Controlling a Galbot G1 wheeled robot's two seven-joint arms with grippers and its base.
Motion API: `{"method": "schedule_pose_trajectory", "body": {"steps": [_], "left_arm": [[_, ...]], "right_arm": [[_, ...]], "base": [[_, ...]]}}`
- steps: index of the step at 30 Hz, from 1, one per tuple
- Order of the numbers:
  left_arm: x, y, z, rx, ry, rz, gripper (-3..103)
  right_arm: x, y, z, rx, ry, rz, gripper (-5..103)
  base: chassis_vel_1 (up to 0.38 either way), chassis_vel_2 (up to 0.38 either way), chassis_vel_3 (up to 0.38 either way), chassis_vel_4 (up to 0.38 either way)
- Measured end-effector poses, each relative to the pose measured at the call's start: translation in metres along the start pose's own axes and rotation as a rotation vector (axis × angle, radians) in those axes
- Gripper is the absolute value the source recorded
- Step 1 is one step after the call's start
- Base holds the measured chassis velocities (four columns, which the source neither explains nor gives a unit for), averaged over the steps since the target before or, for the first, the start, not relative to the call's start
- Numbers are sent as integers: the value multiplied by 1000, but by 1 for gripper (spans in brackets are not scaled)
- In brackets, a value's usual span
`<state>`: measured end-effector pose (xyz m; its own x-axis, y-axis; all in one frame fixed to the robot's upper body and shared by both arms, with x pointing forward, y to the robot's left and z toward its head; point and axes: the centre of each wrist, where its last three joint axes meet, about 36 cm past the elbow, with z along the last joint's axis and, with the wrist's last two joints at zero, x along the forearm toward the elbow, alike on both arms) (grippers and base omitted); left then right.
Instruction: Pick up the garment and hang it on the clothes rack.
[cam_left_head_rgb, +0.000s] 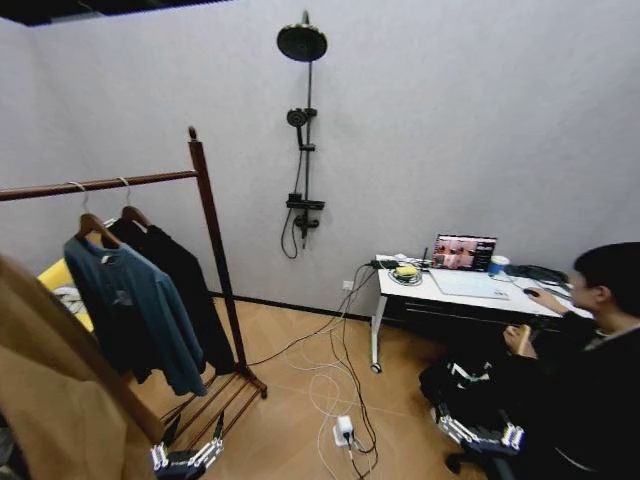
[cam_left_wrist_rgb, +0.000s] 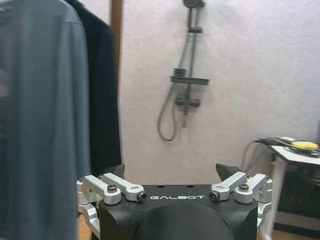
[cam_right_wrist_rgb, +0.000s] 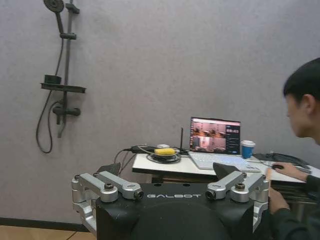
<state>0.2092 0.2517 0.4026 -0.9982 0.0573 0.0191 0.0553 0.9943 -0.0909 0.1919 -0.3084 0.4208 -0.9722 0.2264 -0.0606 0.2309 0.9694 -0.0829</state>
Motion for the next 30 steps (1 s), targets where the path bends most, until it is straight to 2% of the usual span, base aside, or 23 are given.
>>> {"method": "schedule_pose_trajectory", "body": {"steps": [16, 30], "left_arm": [[0, 0, 0, 0, 0, 0, 100], [0, 0, 0, 0, 0, 0, 100]], "right_arm": [[0, 0, 0, 0, 0, 0, 100], [0, 0, 0, 0, 0, 0, 100]], "base": [[-121, -123, -118, -121], [-18, -29, -26, -22]]}}
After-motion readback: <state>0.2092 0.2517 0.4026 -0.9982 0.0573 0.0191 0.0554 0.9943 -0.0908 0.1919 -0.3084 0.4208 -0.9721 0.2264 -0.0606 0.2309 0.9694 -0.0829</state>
